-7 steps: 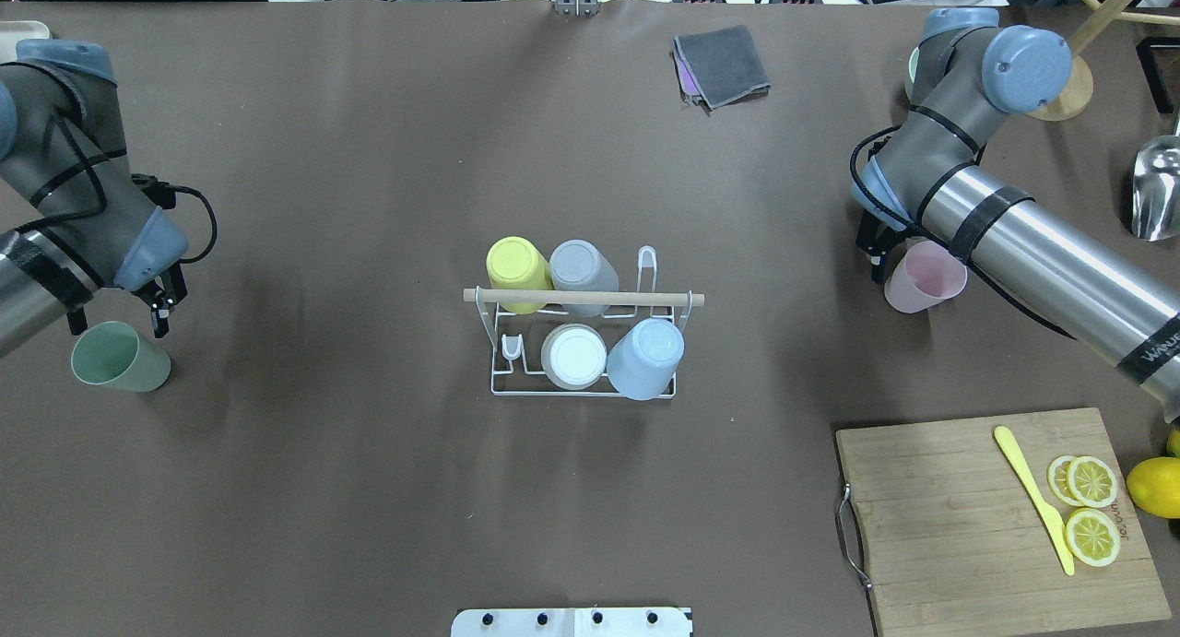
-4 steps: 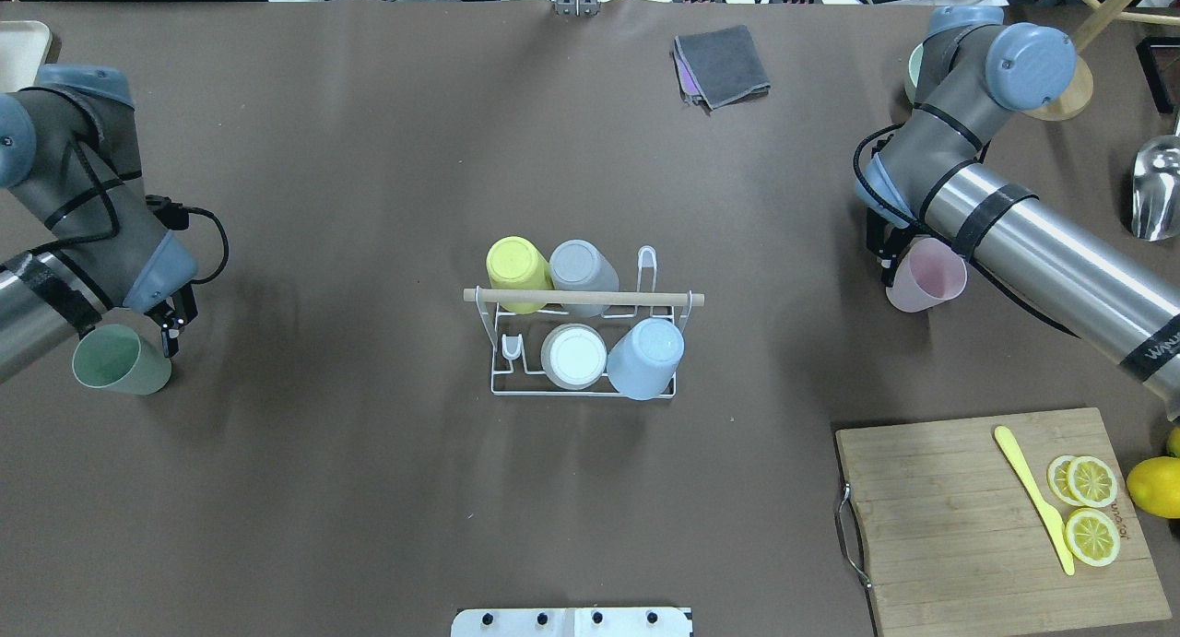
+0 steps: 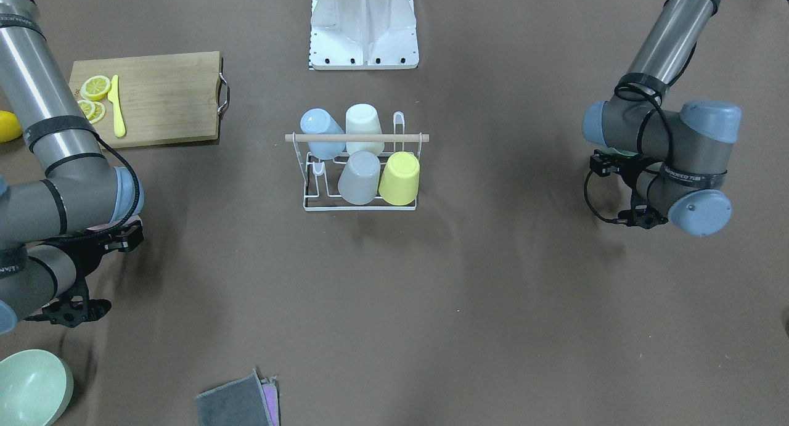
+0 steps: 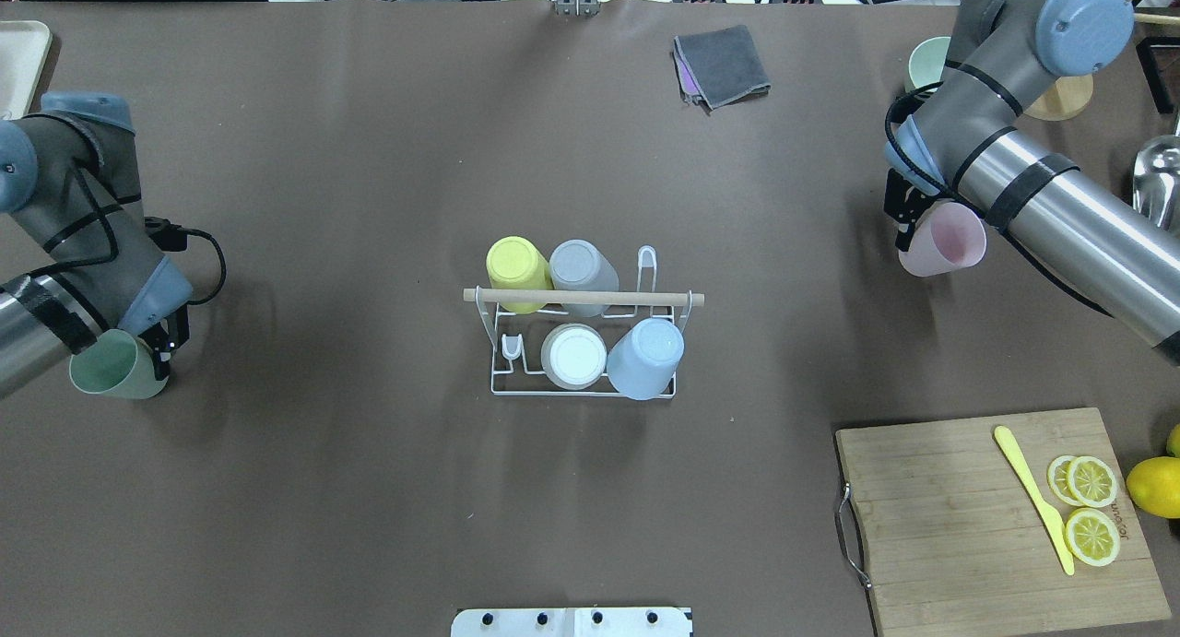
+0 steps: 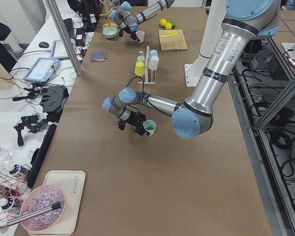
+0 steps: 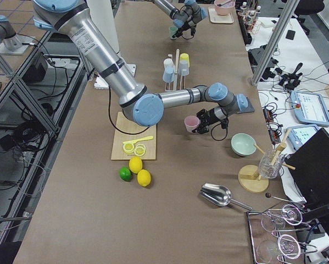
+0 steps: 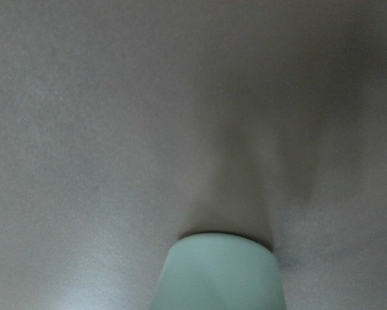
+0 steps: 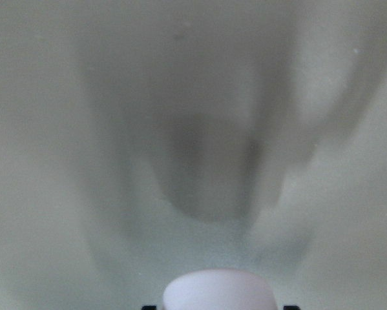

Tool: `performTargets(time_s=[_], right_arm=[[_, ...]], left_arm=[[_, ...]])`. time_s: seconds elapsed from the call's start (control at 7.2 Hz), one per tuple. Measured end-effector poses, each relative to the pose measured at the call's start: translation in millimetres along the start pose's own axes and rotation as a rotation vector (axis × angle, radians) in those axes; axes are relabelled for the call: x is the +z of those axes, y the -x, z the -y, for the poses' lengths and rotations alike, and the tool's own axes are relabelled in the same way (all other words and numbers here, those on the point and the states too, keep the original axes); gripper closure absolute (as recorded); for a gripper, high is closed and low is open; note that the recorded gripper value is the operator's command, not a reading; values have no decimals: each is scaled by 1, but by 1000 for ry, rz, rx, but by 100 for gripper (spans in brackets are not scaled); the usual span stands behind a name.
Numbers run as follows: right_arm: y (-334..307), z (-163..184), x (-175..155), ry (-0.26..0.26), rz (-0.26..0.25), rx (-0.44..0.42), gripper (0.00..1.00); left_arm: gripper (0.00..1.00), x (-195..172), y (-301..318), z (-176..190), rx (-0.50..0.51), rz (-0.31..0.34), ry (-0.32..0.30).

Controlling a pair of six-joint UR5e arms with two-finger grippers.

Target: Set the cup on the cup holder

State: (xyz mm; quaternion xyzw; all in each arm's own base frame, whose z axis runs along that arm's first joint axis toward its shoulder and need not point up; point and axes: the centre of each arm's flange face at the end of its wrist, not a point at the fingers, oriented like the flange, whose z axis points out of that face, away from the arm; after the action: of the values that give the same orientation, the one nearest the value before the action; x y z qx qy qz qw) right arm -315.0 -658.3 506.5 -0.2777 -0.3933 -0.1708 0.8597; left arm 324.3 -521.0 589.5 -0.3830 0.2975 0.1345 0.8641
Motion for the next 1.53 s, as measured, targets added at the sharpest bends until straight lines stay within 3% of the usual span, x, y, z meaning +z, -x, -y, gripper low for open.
performTargets(time_s=[0.14, 0.42, 0.69, 1.11, 1.39, 1.53], right_arm=[[17, -9, -22, -81, 17, -111, 65], [29, -21, -58, -263, 136, -330, 65], [20, -35, -84, -378, 290, -486, 66], [32, -57, -110, -462, 471, -754, 66], [35, -72, -115, -530, 621, -1070, 70], [28, -80, -114, -589, 699, -1220, 70]], left_arm=[[66, 7, 6, 1, -6, 1, 8], [100, 16, 14, 2, -13, -3, 15], [100, 19, 14, 3, -24, -30, 22], [100, 1, 22, 2, -34, -80, 0], [100, -42, 50, -2, -63, -144, -63], [100, -66, 65, -5, -71, -173, -106]])
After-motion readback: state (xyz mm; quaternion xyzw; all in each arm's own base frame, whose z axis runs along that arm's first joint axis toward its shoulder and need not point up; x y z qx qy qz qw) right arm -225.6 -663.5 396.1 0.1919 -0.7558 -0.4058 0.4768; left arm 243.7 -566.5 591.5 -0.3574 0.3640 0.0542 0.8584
